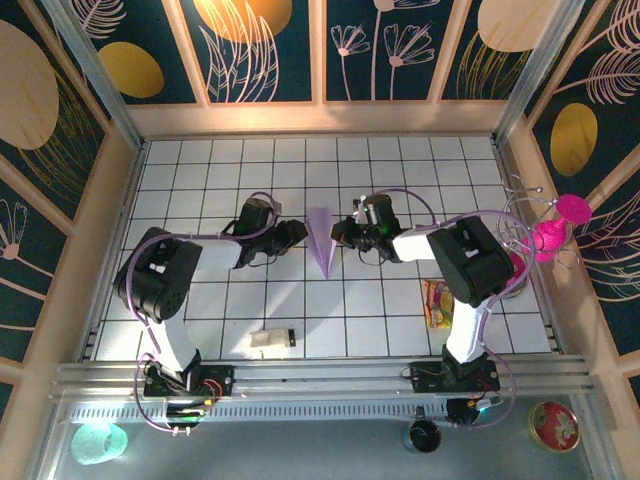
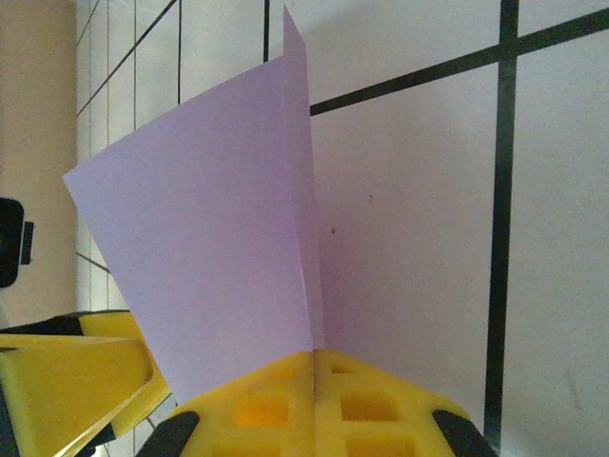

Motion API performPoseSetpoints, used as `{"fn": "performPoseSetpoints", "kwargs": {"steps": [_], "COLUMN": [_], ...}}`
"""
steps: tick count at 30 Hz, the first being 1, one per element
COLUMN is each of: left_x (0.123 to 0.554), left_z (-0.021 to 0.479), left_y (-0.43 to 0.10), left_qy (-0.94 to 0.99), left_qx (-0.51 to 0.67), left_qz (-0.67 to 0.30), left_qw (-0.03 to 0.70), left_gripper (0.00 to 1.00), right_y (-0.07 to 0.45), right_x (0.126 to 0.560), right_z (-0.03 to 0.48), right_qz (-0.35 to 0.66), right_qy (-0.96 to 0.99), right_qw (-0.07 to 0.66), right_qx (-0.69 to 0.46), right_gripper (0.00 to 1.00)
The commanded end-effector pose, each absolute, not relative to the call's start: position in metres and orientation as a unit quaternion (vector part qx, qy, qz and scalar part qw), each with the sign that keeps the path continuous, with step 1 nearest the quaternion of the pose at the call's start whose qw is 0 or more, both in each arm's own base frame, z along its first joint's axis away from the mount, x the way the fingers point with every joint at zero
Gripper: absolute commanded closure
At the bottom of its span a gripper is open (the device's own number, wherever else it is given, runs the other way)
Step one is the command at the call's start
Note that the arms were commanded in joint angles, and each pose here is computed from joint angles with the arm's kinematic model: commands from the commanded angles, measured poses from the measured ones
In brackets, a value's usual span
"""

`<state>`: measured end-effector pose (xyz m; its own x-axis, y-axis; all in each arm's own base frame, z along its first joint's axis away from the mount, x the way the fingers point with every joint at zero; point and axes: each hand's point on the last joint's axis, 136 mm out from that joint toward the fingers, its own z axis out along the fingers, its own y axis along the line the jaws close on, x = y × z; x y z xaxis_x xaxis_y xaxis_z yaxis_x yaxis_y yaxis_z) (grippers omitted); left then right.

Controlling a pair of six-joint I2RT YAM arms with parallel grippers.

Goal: Fold a paper plane with a square sheet of paper (pick it up from the middle)
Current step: Turn over a paper plane at the center of the table.

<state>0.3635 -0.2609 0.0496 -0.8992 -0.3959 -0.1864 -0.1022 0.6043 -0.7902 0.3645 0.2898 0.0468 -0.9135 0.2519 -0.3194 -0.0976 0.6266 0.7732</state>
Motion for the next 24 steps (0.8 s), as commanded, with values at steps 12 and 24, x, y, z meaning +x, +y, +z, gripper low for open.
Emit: {"fn": "performPoseSetpoints", "kwargs": {"steps": [12, 24], "left_x": [0.368, 0.374], "left_z": [0.030, 0.054], "left_y": [-0.275, -0.270], "left_qy": [0.893, 0.892], "left_qx": [-0.129, -0.120], "left_qz": [-0.405, -0.396], "left_qw": [0.147, 0.181], "left_gripper": [0.78, 1.00], "right_y": [0.288, 0.271], "right_x": [0.366, 0.377], "right_z": [0.047, 0.075], "right_qz": [0.441, 0.436], "right_qy": [0.873, 0.867], "right_qw": [0.204, 0.240], "right_qx": [0.043, 0.036], "right_gripper": [1.00, 1.00]}}
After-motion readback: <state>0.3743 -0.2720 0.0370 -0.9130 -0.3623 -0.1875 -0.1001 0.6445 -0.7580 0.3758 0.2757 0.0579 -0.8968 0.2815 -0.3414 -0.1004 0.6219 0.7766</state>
